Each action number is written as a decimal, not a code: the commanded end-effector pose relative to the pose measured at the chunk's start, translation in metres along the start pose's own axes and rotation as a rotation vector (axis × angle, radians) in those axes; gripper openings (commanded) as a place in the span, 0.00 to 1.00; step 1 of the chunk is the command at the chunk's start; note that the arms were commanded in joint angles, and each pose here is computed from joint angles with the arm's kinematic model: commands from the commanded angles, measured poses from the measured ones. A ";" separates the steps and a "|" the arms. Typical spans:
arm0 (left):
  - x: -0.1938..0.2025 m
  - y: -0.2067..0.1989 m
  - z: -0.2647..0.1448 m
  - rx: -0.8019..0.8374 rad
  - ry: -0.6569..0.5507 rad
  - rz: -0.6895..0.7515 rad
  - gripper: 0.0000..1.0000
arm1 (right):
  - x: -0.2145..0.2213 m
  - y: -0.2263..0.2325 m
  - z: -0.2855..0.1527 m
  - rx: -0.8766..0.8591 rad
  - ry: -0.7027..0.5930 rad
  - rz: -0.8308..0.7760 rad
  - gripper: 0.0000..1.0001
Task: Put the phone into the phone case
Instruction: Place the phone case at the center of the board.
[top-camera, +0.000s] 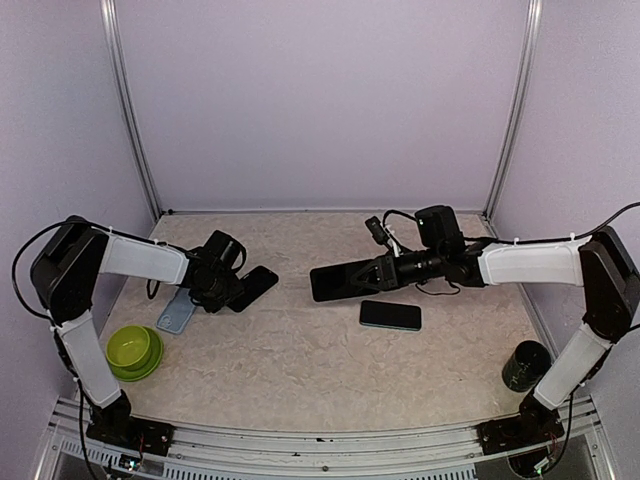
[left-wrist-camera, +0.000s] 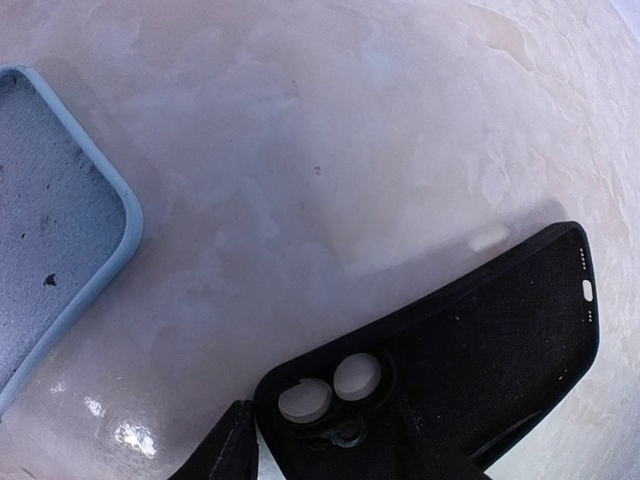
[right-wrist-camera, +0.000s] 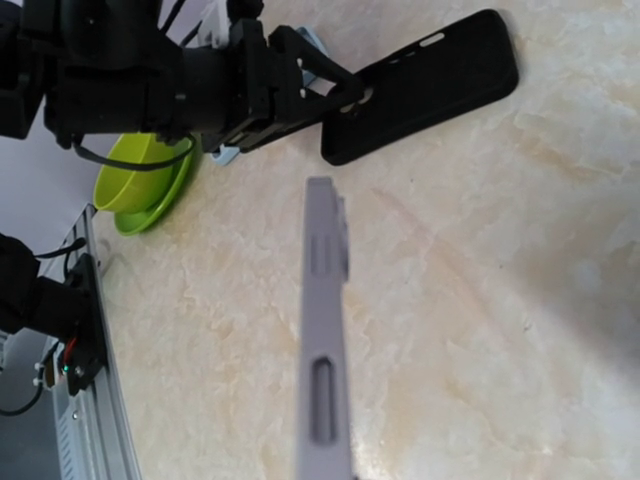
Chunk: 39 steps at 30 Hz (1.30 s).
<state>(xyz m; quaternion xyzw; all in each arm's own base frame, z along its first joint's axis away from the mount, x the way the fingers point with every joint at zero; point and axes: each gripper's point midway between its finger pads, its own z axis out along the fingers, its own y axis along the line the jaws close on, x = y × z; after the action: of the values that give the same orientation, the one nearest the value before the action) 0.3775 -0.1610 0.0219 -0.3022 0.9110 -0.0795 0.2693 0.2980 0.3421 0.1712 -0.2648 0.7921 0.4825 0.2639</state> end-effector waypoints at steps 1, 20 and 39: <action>0.033 0.031 0.018 -0.097 0.110 0.049 0.44 | -0.023 0.011 -0.005 -0.022 -0.049 -0.054 0.00; 0.037 0.016 0.015 0.004 0.108 0.097 0.00 | -0.033 0.016 -0.009 -0.010 -0.056 -0.070 0.00; 0.050 -0.022 0.002 0.122 0.091 0.288 0.00 | -0.038 -0.010 -0.012 0.160 -0.051 -0.006 0.00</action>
<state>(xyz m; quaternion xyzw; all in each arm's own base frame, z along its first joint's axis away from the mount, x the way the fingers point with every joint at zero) 0.3759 -0.1871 0.0182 -0.1966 0.9307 -0.1046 0.2902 0.3157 0.3377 0.1809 -0.2466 0.8190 0.4397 0.2740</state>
